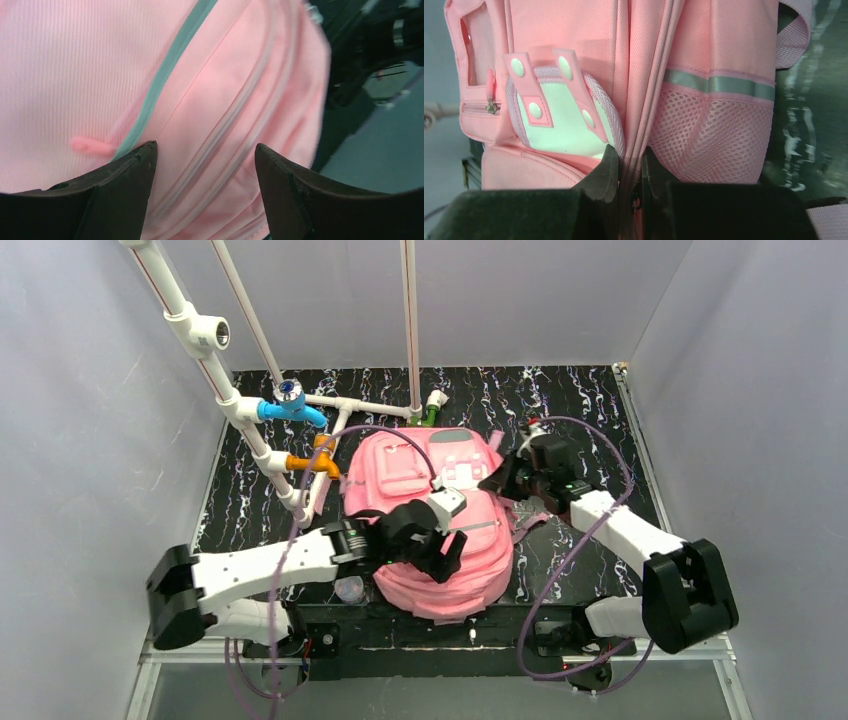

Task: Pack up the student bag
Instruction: Adjust the student bag at the center of the board, then unzip the student bag at the center of the board.

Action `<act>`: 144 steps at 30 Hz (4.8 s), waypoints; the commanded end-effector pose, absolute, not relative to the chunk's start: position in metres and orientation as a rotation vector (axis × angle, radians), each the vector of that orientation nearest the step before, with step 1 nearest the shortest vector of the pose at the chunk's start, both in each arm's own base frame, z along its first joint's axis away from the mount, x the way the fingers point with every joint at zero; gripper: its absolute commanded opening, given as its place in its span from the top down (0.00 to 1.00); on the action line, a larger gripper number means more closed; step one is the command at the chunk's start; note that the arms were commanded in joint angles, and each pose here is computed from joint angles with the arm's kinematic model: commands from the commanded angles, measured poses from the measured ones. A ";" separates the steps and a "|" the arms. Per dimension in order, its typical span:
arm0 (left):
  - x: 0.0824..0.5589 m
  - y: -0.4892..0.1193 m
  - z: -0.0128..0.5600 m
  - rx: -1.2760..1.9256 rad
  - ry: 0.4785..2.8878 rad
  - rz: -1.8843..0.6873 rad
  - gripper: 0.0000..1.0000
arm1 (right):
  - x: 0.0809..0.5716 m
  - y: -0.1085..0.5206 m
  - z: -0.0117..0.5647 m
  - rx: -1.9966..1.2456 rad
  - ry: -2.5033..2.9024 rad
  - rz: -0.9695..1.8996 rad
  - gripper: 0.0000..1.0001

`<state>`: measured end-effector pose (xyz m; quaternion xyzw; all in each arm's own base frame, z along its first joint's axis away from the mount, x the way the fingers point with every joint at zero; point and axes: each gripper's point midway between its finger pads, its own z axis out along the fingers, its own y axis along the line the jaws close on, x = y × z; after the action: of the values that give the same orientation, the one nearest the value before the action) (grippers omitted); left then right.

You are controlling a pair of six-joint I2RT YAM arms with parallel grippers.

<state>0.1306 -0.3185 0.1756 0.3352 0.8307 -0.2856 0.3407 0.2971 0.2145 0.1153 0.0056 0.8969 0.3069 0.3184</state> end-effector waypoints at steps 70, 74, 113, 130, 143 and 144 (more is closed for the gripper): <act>0.235 -0.320 0.161 0.535 2.189 -0.773 0.18 | 0.215 0.193 0.098 -1.178 2.060 0.442 0.99; 0.211 -0.305 0.182 0.456 2.071 -0.889 0.19 | 0.229 0.207 0.147 -0.929 2.092 0.509 0.99; 0.120 -0.357 0.187 0.641 1.808 -1.026 0.18 | 0.116 0.249 0.150 -0.181 2.704 0.846 0.99; 0.178 -0.241 0.122 -0.697 2.192 -0.713 0.17 | 0.134 0.233 0.153 0.132 2.703 0.706 0.99; 0.205 -0.327 0.093 -0.619 2.066 -1.058 0.74 | 0.117 0.247 0.169 0.138 2.803 0.806 0.99; 0.206 -0.334 0.098 -0.600 2.030 -1.093 0.83 | 0.115 0.252 0.171 0.150 2.811 0.843 0.99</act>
<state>0.1890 -0.2898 0.0498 -0.2428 0.8584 -0.3108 0.3281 0.1235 0.2294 0.1457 0.0370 0.9642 0.2259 0.1342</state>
